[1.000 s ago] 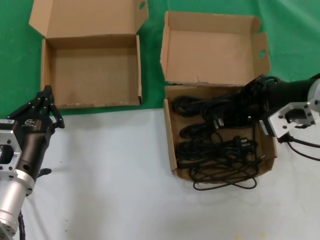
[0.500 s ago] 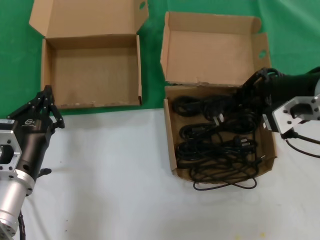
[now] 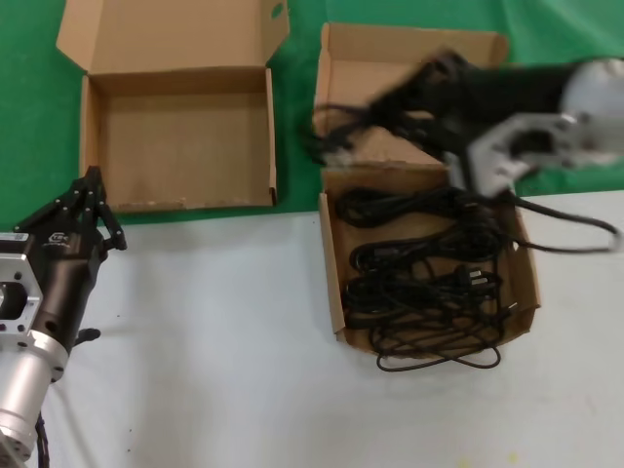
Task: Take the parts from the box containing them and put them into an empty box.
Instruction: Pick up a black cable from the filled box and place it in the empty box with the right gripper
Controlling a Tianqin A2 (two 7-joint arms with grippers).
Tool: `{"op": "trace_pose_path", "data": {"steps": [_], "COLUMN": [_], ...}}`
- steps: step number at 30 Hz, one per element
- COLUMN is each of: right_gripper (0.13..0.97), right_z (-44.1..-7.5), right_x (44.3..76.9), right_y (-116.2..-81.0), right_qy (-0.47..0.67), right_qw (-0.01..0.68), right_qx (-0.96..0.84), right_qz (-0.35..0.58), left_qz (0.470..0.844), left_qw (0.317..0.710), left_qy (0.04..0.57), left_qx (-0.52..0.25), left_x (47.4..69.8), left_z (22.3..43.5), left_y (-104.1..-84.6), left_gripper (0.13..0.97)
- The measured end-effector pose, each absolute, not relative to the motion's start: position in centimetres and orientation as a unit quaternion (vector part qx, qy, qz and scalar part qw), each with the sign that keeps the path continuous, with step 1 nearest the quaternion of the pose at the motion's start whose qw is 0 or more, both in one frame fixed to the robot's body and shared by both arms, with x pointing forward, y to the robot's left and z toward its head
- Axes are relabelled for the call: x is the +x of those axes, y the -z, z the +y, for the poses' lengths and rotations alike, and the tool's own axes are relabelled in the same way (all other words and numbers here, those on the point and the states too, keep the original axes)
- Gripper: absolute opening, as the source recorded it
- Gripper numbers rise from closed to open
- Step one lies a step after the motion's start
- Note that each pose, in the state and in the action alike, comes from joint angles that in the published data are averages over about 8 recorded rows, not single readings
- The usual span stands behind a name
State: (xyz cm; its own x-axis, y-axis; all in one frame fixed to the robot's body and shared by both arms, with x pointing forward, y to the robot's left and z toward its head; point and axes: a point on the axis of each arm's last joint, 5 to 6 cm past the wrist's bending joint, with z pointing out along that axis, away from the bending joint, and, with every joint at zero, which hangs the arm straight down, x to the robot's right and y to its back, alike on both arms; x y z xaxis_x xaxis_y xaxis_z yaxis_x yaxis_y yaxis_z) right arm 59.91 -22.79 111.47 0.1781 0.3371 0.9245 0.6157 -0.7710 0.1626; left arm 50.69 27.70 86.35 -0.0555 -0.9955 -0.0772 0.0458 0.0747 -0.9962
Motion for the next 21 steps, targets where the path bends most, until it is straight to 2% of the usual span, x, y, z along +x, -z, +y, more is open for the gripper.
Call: {"op": "trace_pose_path", "data": {"steps": [12,21], "right_gripper": [0.208,0.216], "right_z": [-12.6,-8.0], "right_x": [64.8,67.2], "right_y": [-112.9,-112.0], "right_qy": [0.583,0.594], "right_qw": [0.174,0.178], "right_qx": [-0.714,-0.702], "right_qz": [-0.347,-0.351], "left_qz": [0.522,0.522], "left_qw": [0.515,0.515], "left_qy": [0.506,0.506], "left_qx": [-0.455,-0.455], "left_x": [50.7,50.7], "left_z": [27.7,27.7], "left_y": [-86.3,-86.3], "left_gripper": [0.145,0.145]}}
